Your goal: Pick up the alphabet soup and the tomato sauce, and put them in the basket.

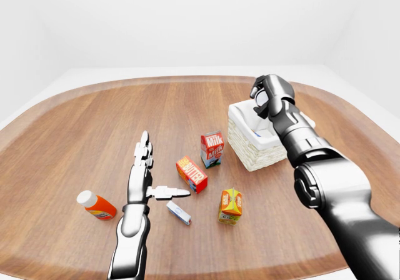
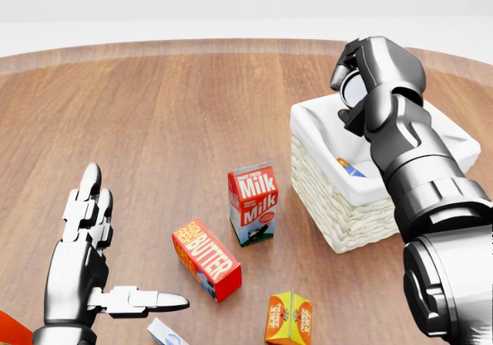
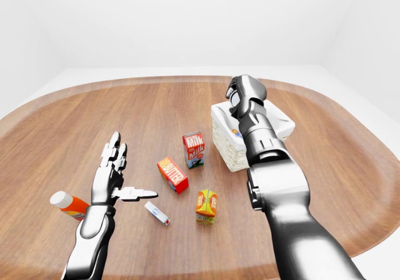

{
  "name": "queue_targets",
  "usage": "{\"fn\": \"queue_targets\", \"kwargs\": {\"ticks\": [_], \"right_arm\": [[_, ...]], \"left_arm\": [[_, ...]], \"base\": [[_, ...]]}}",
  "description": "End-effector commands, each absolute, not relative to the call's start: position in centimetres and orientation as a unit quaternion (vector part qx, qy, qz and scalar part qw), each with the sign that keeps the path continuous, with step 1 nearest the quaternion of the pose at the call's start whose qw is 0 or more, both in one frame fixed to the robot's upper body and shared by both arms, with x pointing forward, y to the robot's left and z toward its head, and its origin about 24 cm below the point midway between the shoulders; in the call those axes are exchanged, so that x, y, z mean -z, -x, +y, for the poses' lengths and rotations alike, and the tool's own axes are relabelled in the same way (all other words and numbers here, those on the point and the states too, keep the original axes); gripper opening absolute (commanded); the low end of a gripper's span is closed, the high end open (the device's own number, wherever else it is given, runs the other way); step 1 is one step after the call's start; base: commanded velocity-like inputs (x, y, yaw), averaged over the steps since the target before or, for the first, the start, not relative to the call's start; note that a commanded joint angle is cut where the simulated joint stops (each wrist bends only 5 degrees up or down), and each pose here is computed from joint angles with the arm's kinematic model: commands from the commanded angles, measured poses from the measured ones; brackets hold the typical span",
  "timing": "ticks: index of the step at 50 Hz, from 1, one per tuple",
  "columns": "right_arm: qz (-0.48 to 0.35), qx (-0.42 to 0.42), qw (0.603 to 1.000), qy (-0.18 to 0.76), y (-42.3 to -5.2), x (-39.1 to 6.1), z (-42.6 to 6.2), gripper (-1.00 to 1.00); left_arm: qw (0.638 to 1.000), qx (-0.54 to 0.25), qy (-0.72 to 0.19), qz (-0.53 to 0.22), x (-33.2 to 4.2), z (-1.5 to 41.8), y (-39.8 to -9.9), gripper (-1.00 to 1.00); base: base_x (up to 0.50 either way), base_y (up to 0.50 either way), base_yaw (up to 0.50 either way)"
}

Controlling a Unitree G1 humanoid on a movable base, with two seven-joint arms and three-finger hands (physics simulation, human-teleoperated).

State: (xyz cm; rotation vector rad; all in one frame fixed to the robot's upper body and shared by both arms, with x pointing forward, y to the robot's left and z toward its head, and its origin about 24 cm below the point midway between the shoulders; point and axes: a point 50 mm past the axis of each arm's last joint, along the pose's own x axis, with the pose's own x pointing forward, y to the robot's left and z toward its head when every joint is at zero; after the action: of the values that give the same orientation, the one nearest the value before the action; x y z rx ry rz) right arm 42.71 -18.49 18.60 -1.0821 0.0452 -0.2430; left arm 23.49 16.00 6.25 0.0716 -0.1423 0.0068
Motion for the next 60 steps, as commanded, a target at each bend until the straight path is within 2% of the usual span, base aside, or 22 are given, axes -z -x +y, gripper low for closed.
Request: {"fn": "queue_targets", "kwargs": {"ticks": [1,8,11,54,56,58,59,60], "right_arm": [[0.023,0.120,0.840,0.529,-42.5,-17.6,-18.5,-1.00],[0.029,0.115,0.835,0.537,-42.4,-16.9,-18.4,-1.00],[0.032,0.102,0.819,0.564,-42.3,-16.3,-18.2,-1.00],[0.052,0.113,0.831,0.543,-41.8,-14.8,-19.1,-1.00],[0.052,0.113,0.831,0.542,-41.9,-14.8,-19.1,-0.73],[0.053,0.111,0.830,0.544,-41.9,-14.8,-19.1,0.17],[0.053,0.110,0.829,0.545,-41.9,-14.8,-19.0,1.00],[0.052,0.109,0.829,0.545,-41.9,-14.8,-19.0,1.00]], "left_arm": [[0.996,-0.010,-0.033,-0.079,-6.6,16.2,-23.5,1.00],[0.996,-0.010,-0.033,-0.083,-6.8,16.2,-23.4,1.00],[0.996,-0.010,-0.033,-0.079,-6.6,16.2,-23.5,1.00],[0.996,-0.010,-0.033,-0.079,-6.6,16.2,-23.5,1.00],[0.996,-0.010,-0.033,-0.078,-6.6,16.2,-23.5,1.00],[0.997,-0.010,-0.033,-0.076,-6.5,16.2,-23.5,1.00],[0.996,-0.010,-0.033,-0.082,-6.8,16.2,-23.5,1.00],[0.996,-0.010,-0.033,-0.082,-6.8,16.2,-23.5,1.00]], "base": [[0.00,0.00,0.00],[0.00,0.00,0.00],[0.00,0.00,0.00],[0.00,0.00,0.00],[0.00,0.00,0.00],[0.00,0.00,0.00],[0.00,0.00,0.00],[0.00,0.00,0.00]]}}
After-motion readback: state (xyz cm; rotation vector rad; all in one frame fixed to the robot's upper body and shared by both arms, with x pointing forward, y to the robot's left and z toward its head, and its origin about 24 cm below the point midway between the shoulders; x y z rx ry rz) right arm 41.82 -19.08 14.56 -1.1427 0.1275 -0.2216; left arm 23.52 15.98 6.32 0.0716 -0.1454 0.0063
